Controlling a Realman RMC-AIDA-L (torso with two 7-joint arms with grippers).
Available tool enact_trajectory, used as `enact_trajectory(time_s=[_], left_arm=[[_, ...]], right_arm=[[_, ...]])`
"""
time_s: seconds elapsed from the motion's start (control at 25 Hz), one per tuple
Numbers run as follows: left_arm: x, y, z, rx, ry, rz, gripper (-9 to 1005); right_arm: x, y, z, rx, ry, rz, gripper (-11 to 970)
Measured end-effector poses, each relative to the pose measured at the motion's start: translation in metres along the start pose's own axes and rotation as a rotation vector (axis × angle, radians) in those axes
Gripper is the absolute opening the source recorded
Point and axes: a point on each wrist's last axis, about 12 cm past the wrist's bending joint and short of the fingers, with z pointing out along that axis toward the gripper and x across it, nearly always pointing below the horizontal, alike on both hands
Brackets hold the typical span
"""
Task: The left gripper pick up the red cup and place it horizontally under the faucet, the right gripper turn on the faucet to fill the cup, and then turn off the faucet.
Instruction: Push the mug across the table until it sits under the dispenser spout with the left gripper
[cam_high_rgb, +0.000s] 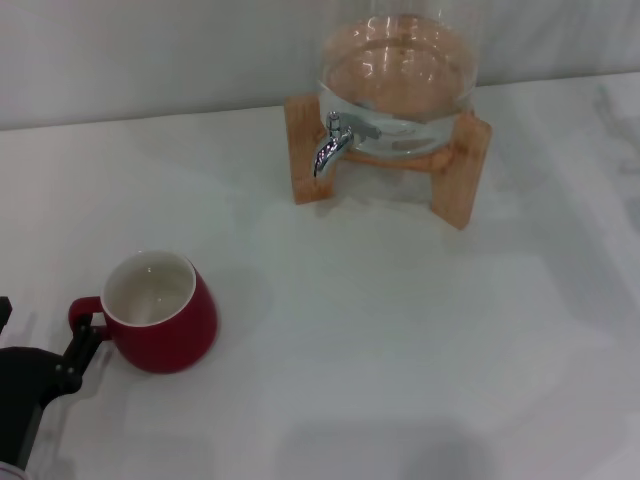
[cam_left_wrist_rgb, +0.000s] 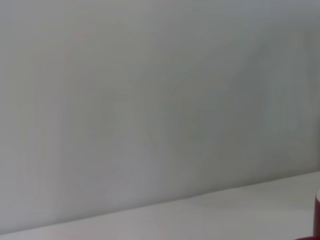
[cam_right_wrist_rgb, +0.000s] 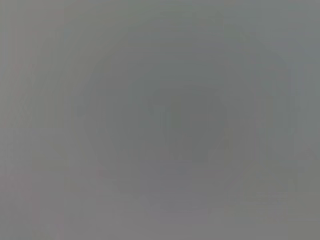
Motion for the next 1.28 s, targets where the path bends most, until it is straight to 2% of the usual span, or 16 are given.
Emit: enact_trajectory(time_s=[0.68,0.92,1.12,1.24,1.28], left_arm=[[-0.002,-0.001,0.011,0.010,0.016,0.002,855],[-0.003,-0.003,0.012,0.021,0.011,0.005,666],[-0.004,-0.003,0.014,0.024,0.007,0.007,435],[-0.005,-0.004,0.016,0.025,0.003,0.007,207],[-0.005,-0.003,0.016,0.023,0.002,0.006,206]], right_arm=[[0.001,0.002,-0.002,-0.004,-0.001,0.009,702],[0.002,0.003,-0.002,-0.006,0.000,0.011,702],[0.002,0.003,-0.003,-0.006,0.000,0.013,702],[0.002,0.003,-0.003,-0.006,0.000,0.013,702],[0.002,0.003,-0.003,-0.006,0.000,0.013,702]])
